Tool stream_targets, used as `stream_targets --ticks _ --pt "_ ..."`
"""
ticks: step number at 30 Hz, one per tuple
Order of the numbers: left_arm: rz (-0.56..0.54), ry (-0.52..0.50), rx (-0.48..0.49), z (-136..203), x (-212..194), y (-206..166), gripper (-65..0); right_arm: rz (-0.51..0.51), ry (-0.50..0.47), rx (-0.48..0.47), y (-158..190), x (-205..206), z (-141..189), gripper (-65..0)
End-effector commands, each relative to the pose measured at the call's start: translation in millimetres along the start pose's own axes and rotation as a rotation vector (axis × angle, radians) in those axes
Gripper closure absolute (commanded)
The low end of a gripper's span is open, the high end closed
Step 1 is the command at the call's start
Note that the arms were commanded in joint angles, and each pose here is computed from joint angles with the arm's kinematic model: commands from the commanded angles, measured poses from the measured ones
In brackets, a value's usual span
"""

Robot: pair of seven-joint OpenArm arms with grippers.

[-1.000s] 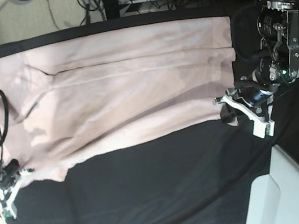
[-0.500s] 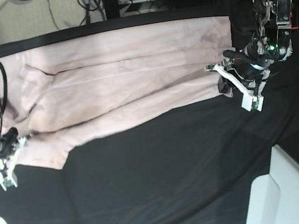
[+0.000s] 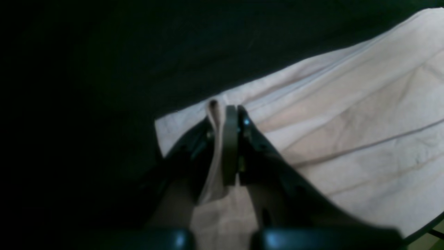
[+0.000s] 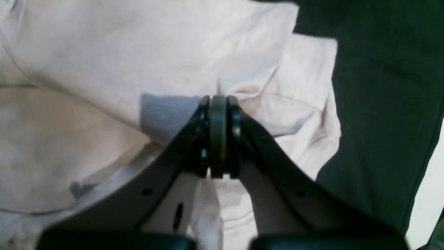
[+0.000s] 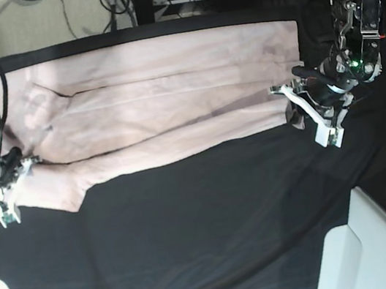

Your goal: Fold the T-shirt properly

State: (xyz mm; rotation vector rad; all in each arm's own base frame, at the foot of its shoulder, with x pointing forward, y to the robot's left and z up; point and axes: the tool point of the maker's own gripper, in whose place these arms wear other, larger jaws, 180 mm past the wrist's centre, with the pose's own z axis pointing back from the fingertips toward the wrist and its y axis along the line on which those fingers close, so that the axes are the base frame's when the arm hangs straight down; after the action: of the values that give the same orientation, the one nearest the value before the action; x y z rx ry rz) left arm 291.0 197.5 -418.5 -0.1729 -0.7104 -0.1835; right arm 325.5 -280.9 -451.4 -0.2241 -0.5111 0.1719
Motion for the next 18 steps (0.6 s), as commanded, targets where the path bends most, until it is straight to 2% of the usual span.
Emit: stream_targets --ticks 1,9,15,18 --pt "-0.015 -0.047 0.009 4.3 16.8 6.7 0.0 -0.001 -0.054 -0.032 -14.1 19.1 8.9 0.0" --pt "-0.102 -0.034 0.058 3.8 15.9 11.5 0.0 -0.045 -0.010 -0.060 -27.5 4.1 18.4 0.0" --pt "-0.135 -0.030 0.031 4.7 15.3 8.5 0.0 -0.036 -0.005 -0.044 -14.5 -6.2 24.2 0.0" --pt "-0.140 -0.025 0.025 4.2 13.0 5.9 0.0 -0.083 0.023 -0.042 -12.8 -10.6 29.6 0.0"
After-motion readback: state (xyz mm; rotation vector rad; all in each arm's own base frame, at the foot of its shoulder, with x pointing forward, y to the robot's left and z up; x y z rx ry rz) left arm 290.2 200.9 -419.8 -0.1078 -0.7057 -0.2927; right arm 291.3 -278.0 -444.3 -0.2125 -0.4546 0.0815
